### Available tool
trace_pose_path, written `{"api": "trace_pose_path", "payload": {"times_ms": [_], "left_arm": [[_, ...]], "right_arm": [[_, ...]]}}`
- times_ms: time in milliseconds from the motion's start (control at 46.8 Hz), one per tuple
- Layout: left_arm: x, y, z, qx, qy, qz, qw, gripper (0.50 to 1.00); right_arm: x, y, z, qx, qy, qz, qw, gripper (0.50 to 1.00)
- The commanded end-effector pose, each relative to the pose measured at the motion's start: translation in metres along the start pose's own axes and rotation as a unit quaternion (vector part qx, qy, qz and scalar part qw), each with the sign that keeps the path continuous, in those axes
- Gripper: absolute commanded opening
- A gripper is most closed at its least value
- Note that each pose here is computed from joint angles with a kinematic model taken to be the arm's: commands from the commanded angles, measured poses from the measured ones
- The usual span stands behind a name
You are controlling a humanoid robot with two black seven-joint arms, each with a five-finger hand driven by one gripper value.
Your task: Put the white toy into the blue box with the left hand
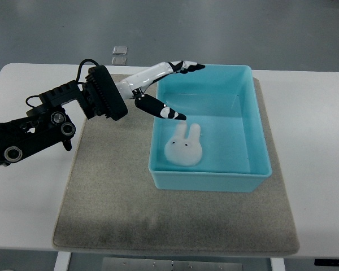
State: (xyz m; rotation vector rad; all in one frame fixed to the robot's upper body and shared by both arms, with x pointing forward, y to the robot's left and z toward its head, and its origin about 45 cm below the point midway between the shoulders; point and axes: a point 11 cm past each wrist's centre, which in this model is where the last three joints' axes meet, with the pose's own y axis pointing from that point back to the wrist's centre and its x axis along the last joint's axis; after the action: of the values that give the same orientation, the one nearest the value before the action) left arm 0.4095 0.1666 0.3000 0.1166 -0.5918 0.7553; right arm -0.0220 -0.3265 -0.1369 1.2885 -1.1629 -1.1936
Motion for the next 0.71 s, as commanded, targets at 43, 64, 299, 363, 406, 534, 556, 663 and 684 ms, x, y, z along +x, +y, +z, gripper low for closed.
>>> {"api": "trace_pose_path", "payload": {"times_ms": [43, 64, 299, 363, 406, 534, 556, 663, 684], "left_arm": [[0.026, 0.003, -0.003, 0.001, 0.127, 0.084, 0.988, 0.964], [0.032, 0.005, -0.004, 0.001, 0.150, 0.100, 0.984, 0.964], [0.082, 0.032, -0.025, 0.008, 0.303, 0.213, 0.929, 0.994], [0.089, 0.039, -0.032, 0.011, 0.337, 0.231, 0.913, 0.994], [0.092, 0.046, -0.045, 0.014, 0.379, 0.251, 0.890, 0.994], [0.096, 0.076, -0.080, -0.006, 0.514, 0.301, 0.803, 0.994], [0.096, 0.080, -0.086, -0.006, 0.524, 0.305, 0.795, 0.994], [0.093, 0.096, -0.102, 0.002, 0.543, 0.322, 0.776, 0.994], [0.092, 0.097, -0.105, 0.005, 0.545, 0.323, 0.774, 0.994]], "right_arm": [[0.000, 0.000, 0.000, 0.000, 0.001, 0.000, 1.000, 0.936], [0.000, 0.000, 0.000, 0.000, 0.001, 0.000, 1.000, 0.936], [0.000, 0.000, 0.000, 0.000, 0.000, 0.000, 1.000, 0.936], [0.000, 0.000, 0.000, 0.000, 0.001, 0.000, 1.000, 0.936], [0.000, 0.000, 0.000, 0.000, 0.001, 0.000, 1.000, 0.936], [0.000, 0.000, 0.000, 0.000, 0.000, 0.000, 1.000, 0.936], [0.000, 0.000, 0.000, 0.000, 0.000, 0.000, 1.000, 0.936], [0.000, 0.000, 0.000, 0.000, 0.000, 0.000, 1.000, 0.936], [0.000, 0.000, 0.000, 0.000, 0.000, 0.000, 1.000, 0.936]]}}
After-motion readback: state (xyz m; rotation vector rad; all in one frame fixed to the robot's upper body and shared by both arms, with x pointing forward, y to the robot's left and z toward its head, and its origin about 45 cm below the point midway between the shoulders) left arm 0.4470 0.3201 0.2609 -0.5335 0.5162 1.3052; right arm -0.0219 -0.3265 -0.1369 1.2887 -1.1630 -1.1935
